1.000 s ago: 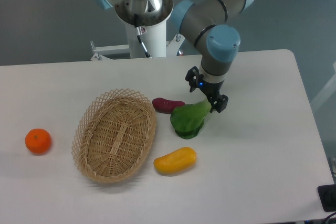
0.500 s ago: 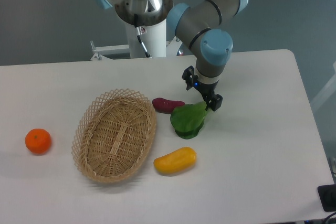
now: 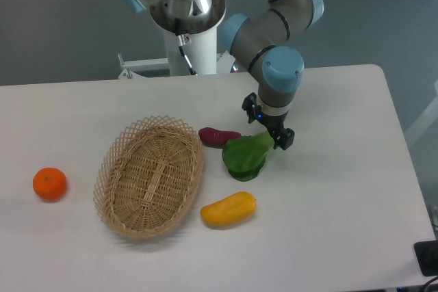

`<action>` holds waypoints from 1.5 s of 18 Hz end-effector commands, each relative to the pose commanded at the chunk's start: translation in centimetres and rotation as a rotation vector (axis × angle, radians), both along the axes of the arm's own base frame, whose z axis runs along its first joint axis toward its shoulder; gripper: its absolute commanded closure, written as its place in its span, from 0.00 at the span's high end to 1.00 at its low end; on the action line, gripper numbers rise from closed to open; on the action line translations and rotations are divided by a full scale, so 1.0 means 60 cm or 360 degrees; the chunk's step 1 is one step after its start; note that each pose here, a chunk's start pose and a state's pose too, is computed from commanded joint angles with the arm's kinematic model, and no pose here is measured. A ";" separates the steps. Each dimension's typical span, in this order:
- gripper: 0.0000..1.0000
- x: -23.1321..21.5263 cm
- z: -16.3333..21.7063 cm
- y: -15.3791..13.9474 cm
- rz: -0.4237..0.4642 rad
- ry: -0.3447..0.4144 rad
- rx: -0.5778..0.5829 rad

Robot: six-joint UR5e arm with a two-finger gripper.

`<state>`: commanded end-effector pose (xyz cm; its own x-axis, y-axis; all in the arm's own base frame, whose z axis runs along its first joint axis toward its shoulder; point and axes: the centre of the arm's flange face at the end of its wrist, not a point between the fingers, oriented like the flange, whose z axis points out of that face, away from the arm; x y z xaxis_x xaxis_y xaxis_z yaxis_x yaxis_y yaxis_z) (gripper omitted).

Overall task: Pick up the green vegetable from the table
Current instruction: 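Close the gripper on the bok choy leaves and lift slightly, then lift the held bok choy up and away from the sweet potato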

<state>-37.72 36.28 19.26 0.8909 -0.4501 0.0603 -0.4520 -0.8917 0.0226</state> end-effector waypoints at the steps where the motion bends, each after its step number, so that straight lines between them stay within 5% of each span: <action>1: 1.00 0.004 -0.005 -0.002 0.0000 -0.0012 -0.0004; 4: 1.00 0.007 -0.010 -0.002 -0.0002 -0.0020 -0.0009; 9: 0.45 0.003 -0.002 0.001 -0.0002 -0.0003 0.0001; 13: 0.20 0.001 0.005 0.004 0.0049 0.0013 0.0004; 27: 0.19 -0.096 0.169 0.061 0.0068 0.0299 0.0182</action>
